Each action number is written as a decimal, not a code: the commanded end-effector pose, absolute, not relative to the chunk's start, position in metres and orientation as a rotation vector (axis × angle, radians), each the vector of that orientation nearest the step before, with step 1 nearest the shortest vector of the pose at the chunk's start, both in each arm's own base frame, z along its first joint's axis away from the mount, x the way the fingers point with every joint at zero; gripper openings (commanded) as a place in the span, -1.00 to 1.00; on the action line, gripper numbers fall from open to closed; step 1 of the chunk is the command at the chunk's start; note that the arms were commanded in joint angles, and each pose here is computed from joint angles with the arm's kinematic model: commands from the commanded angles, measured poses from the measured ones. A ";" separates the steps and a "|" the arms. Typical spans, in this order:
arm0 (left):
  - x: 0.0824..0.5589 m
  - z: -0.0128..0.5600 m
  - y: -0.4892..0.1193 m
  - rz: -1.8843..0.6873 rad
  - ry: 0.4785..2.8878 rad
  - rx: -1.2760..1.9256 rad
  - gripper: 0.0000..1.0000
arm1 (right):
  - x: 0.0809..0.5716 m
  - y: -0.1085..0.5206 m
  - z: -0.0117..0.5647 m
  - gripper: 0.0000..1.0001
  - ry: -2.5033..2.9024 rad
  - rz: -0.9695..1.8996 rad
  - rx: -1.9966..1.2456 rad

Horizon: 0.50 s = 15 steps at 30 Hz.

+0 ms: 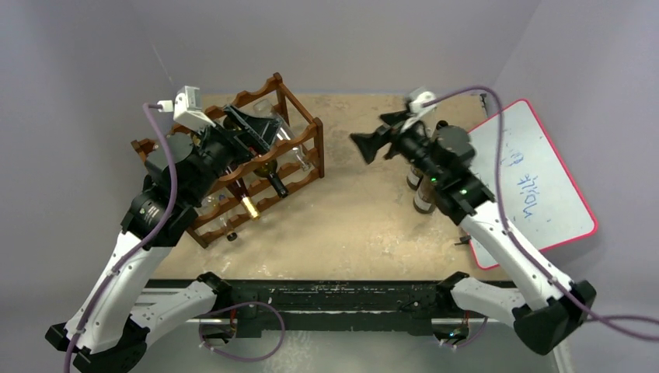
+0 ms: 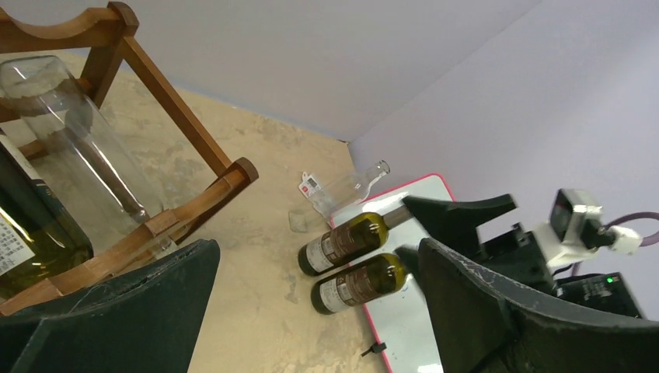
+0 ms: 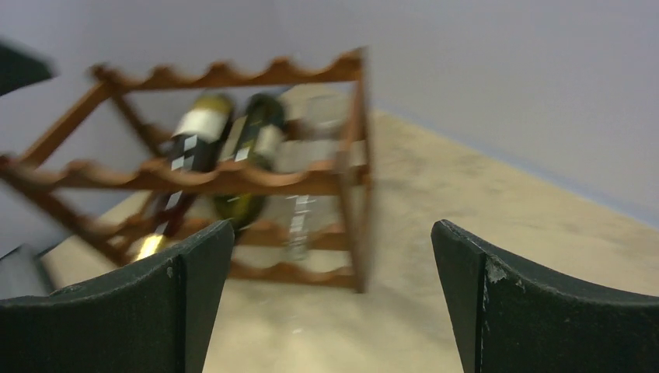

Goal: Take the wine bottle off the wine rack

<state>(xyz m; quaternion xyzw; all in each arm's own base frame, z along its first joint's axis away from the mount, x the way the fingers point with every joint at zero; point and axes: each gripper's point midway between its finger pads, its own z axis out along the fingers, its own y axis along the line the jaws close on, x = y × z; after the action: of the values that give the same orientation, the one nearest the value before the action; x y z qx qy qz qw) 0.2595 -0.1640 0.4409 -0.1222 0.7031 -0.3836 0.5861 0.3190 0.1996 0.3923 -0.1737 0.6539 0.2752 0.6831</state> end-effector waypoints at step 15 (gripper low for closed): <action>0.244 0.469 -0.132 -0.831 1.538 -0.336 1.00 | 0.275 0.427 0.284 1.00 1.724 1.112 -0.528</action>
<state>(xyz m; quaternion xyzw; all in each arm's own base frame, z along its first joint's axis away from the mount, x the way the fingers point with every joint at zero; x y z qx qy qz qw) 0.2500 -0.1427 0.4470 -0.1443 0.6939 -0.3629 0.6050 0.2783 0.3929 0.2560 -0.2431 0.7337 0.4077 0.4862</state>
